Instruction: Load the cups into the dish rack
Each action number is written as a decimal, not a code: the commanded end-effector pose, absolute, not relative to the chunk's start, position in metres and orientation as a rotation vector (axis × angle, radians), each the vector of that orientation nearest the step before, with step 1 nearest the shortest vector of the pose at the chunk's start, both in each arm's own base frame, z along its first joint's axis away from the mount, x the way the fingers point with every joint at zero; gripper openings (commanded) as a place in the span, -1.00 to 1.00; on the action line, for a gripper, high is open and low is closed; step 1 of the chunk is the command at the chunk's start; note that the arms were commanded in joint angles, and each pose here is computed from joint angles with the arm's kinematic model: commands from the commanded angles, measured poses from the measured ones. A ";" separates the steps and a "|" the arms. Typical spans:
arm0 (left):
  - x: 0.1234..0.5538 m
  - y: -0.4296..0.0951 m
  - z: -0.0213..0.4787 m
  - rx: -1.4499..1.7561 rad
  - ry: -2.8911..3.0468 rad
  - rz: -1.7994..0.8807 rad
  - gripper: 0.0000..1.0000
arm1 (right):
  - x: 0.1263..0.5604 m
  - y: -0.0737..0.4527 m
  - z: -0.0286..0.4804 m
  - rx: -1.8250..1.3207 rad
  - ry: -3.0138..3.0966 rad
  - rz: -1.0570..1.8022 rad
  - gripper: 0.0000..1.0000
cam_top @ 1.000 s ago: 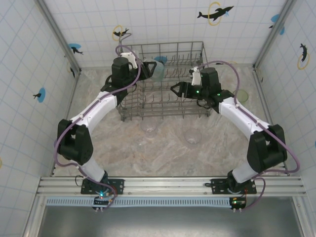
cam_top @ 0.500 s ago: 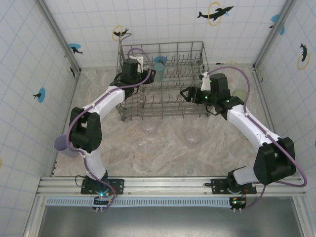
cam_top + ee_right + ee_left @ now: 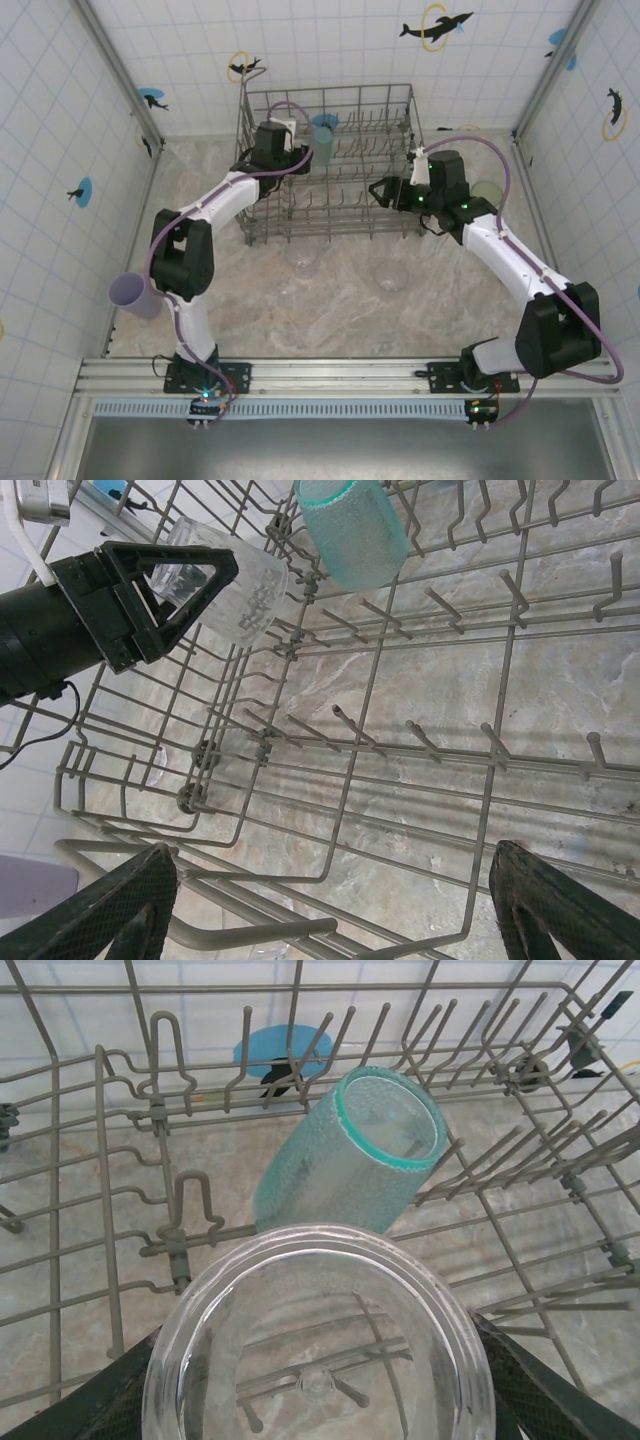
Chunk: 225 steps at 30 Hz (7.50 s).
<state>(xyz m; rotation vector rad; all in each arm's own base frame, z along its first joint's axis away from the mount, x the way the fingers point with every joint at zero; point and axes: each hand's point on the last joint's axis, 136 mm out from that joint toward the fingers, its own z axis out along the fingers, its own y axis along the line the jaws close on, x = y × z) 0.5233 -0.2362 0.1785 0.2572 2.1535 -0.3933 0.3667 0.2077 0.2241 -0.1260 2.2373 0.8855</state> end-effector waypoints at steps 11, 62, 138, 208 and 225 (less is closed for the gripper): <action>0.539 -0.238 0.142 0.322 2.206 -0.289 -1.00 | 0.363 0.202 0.228 -0.114 2.227 0.875 0.68; 0.499 -0.243 0.271 0.167 2.029 -0.362 0.95 | 0.348 0.196 0.226 -0.064 2.226 0.906 0.81; 0.242 0.105 0.199 -1.322 1.855 0.383 0.95 | 0.317 0.214 0.212 -0.164 2.244 1.003 0.99; 0.287 0.129 0.160 -1.270 1.968 -0.102 -1.00 | 0.321 0.214 0.208 -0.126 2.267 0.944 0.99; 0.327 0.129 0.249 -1.039 1.811 -0.203 -1.00 | 0.318 0.226 0.203 -0.141 2.306 0.928 0.99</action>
